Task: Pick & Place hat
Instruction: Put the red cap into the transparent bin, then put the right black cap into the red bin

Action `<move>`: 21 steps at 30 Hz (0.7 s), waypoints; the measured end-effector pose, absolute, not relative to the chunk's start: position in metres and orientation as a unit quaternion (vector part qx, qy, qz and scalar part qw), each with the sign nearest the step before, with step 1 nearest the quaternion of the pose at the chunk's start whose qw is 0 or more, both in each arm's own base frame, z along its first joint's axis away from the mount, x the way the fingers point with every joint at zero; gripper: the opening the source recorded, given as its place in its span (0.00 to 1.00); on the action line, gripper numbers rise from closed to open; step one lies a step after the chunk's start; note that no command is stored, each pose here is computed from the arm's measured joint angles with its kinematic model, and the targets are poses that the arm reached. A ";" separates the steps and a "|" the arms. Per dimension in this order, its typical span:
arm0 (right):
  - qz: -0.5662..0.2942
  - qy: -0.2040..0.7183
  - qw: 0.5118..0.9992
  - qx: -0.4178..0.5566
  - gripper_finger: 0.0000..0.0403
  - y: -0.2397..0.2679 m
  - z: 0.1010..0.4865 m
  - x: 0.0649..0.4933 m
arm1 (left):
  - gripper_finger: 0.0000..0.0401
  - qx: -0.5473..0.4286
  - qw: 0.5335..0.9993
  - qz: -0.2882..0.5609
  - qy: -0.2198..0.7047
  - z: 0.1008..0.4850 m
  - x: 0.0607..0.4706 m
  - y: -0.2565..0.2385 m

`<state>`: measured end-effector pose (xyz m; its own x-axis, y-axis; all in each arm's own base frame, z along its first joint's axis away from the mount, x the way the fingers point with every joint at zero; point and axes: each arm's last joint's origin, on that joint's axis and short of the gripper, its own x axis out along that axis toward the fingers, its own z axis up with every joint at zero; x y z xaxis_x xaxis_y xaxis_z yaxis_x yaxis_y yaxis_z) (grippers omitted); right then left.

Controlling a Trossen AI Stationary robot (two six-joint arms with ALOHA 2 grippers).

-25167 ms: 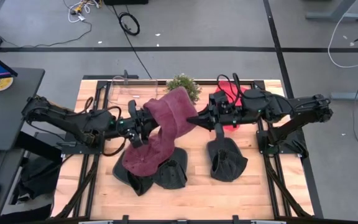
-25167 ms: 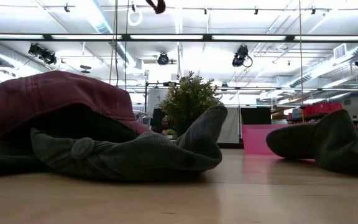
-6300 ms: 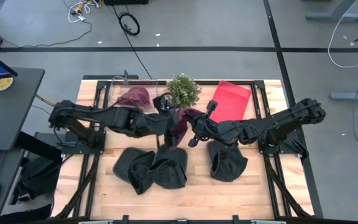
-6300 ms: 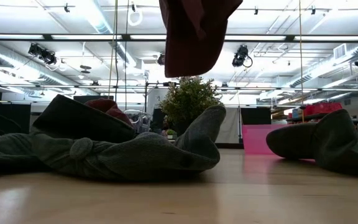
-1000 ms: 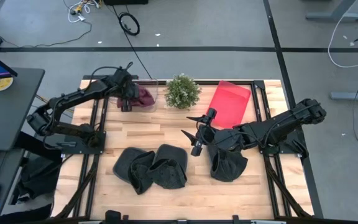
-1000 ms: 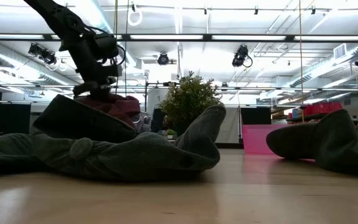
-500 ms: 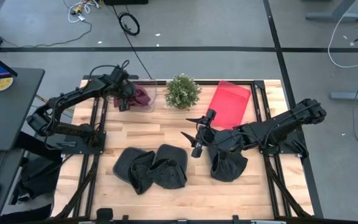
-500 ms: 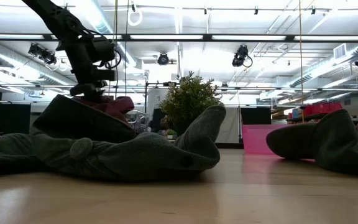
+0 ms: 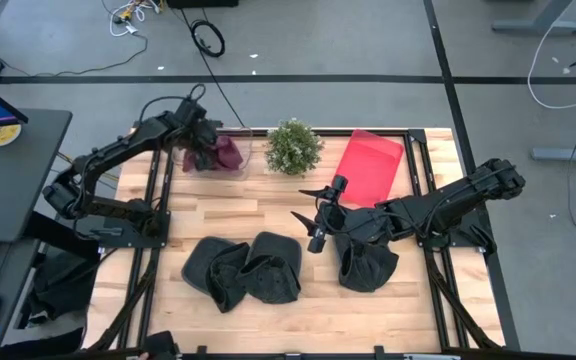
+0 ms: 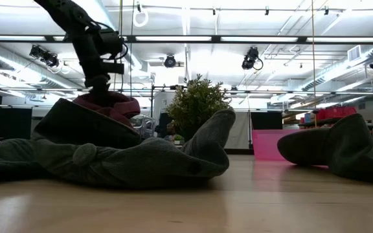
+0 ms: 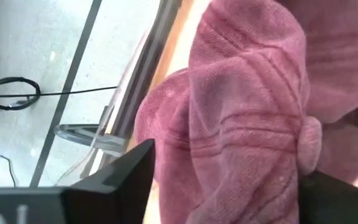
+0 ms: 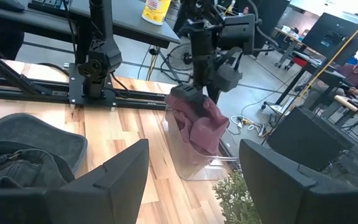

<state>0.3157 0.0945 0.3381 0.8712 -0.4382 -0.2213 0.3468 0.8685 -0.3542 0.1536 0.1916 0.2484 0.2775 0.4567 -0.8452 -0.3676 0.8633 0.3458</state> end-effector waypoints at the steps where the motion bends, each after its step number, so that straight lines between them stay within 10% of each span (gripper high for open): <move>1: -0.206 0.149 0.955 -0.153 0.63 0.094 0.338 0.316 | 0.63 0.037 0.799 0.253 0.544 0.252 0.154 0.191; 21: -0.205 0.151 0.955 -0.155 0.63 0.094 0.338 0.316 | 0.74 0.091 0.768 0.255 0.580 0.270 0.154 0.163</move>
<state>0.3157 0.0943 0.3377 0.8700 -0.4389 -0.2246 0.3455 0.8677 -0.3573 0.1536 0.1626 0.2698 0.1965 0.4971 -0.8452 -0.2858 0.8536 0.4356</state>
